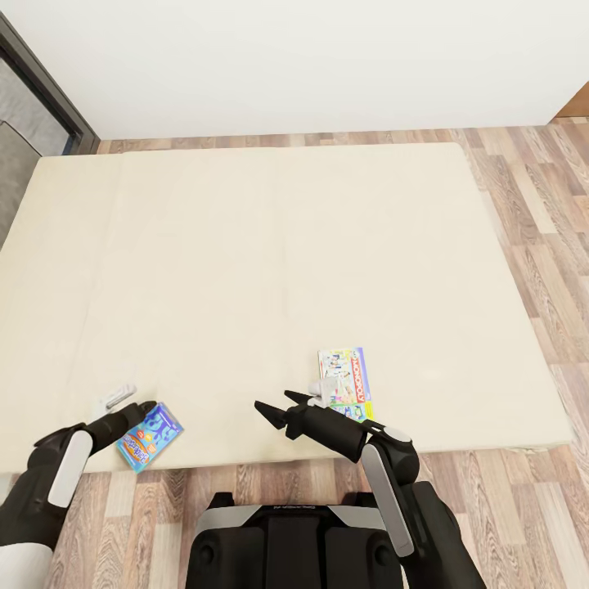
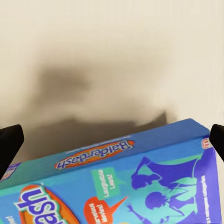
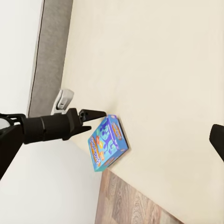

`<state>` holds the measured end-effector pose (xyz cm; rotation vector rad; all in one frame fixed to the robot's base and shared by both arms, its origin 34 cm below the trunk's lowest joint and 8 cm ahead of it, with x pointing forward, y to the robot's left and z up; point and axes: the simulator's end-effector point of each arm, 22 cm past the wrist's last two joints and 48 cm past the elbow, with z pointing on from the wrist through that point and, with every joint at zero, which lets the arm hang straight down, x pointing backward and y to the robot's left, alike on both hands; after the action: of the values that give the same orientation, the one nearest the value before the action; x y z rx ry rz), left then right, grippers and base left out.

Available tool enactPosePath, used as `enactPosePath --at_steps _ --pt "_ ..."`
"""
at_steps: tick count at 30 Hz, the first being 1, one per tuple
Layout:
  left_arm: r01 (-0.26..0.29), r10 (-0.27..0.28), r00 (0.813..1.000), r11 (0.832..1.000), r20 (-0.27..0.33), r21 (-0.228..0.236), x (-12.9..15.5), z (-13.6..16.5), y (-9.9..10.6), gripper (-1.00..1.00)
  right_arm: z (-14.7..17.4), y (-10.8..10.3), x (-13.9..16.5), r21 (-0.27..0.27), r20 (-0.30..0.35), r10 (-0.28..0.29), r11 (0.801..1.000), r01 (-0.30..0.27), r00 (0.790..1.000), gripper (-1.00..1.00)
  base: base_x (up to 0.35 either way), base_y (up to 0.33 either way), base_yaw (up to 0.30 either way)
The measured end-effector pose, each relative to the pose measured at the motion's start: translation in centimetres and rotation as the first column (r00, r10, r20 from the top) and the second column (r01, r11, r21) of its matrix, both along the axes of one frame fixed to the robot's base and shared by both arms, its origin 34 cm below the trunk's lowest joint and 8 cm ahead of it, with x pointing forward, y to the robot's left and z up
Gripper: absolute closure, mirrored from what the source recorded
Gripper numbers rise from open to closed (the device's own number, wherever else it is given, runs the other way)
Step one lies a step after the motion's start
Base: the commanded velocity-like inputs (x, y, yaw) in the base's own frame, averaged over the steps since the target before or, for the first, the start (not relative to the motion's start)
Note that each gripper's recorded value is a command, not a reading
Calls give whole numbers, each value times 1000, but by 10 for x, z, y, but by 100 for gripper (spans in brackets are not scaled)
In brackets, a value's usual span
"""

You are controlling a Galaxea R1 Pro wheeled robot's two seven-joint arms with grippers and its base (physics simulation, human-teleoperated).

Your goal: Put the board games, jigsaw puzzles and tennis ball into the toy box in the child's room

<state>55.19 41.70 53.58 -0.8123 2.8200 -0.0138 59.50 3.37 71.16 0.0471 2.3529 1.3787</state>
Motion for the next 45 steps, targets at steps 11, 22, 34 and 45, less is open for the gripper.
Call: enactPosePath --at_steps 11,22,34,45 --pt "61 -61 998 998 -3 -24 -1 -9 -25 -100 1 0 0 1 1 -1 1000 1 1000 -100 0 0 0" --pt "67 -66 998 997 12 -43 2 -9 -33 -100 1 0 1 1 3 -1 1000 1 1000 -100 0 0 0" --pt "69 -69 998 996 8 -51 0 -10 -35 -100 1 -1 1 1 3 -3 1000 3 1000 -100 0 0 0" --pt "67 -68 997 996 -19 -54 -8 -10 -32 -100 1 -1 1 1 3 -3 1000 3 1000 -100 0 0 0"
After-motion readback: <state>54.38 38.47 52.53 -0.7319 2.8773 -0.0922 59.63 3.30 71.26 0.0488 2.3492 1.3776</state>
